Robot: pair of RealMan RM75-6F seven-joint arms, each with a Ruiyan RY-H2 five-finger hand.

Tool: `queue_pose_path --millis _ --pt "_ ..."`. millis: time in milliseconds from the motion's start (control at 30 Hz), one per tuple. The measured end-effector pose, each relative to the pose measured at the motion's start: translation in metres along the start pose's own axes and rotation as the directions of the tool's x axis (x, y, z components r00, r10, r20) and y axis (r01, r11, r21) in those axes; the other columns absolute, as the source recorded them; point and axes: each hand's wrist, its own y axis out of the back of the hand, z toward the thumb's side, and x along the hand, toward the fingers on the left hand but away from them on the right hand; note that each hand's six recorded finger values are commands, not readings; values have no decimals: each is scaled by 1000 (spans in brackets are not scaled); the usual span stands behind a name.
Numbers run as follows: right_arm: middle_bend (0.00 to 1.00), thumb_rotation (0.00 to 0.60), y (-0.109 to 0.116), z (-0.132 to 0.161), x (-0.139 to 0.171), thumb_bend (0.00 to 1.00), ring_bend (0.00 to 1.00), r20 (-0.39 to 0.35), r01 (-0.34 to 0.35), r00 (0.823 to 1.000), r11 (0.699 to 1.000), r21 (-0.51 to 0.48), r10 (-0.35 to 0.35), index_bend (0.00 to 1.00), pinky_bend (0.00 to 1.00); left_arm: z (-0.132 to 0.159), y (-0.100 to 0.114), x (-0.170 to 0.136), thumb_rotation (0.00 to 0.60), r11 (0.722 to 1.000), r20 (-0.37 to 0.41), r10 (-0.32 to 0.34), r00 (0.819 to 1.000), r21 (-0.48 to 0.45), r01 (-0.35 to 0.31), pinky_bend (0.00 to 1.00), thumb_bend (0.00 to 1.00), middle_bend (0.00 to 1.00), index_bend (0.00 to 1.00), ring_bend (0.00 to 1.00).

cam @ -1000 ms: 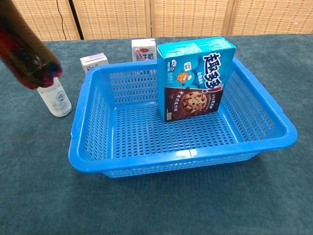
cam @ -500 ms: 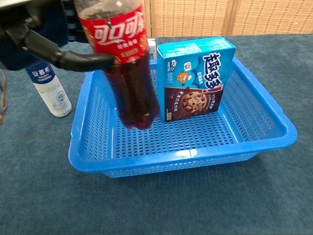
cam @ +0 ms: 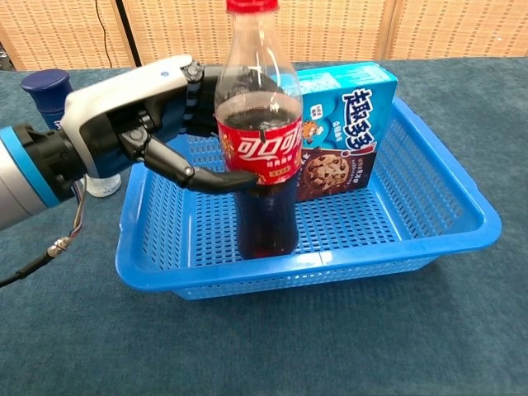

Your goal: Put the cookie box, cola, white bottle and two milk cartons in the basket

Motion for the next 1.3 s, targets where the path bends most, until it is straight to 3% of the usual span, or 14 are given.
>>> queue_pose_path --millis 100,167,333,433,600,800,1000,1133,1300 --pt "0 600 0 0 0 0 0 1 0 1000 1000 0 0 88 36 -6 -3 0 600 1000 -14 -3 1000 13 3 426 376 424 474 370" --pt "0 600 0 0 0 0 0 1 1 1000 1000 0 -1 88 36 -9 -5 -2 600 1000 -24 -18 1000 21 18 369 359 340 418 291" --pt "0 600 2 0 0 0 0 2 4 1000 1000 -4 -4 81 36 -10 -8 -7 600 997 -37 -71 997 18 71 106 299 46 118 32" --pt "0 600 2 -1 1 0 0 3 6 1000 1000 -6 -6 80 36 -9 -6 -12 600 995 -33 -94 995 22 95 11 262 0 7 0" --pt "0 600 4 0 1 0 0 3 9 1000 1000 -7 -9 79 36 -1 6 -20 600 998 7 -61 998 30 61 0 217 0 0 0" --pt "0 600 3 1 2 0 0 0 8 1000 1000 -6 -8 78 36 19 32 -37 600 1000 90 18 996 8 -19 0 209 0 0 0" --pt "0 600 2 2 1 0 0 -1 1 1000 1000 -6 -1 78 36 43 73 -66 600 991 182 131 975 4 -134 0 204 0 0 0" --pt "0 600 3 3 2 0 0 -5 4 1000 1000 -10 -4 78 36 52 115 -98 600 959 212 267 940 38 -281 0 147 0 0 0" --pt "0 600 3 6 2 0 0 -13 3 1000 1000 -13 -3 78 36 44 161 -131 600 898 155 419 895 77 -434 0 80 0 0 0"
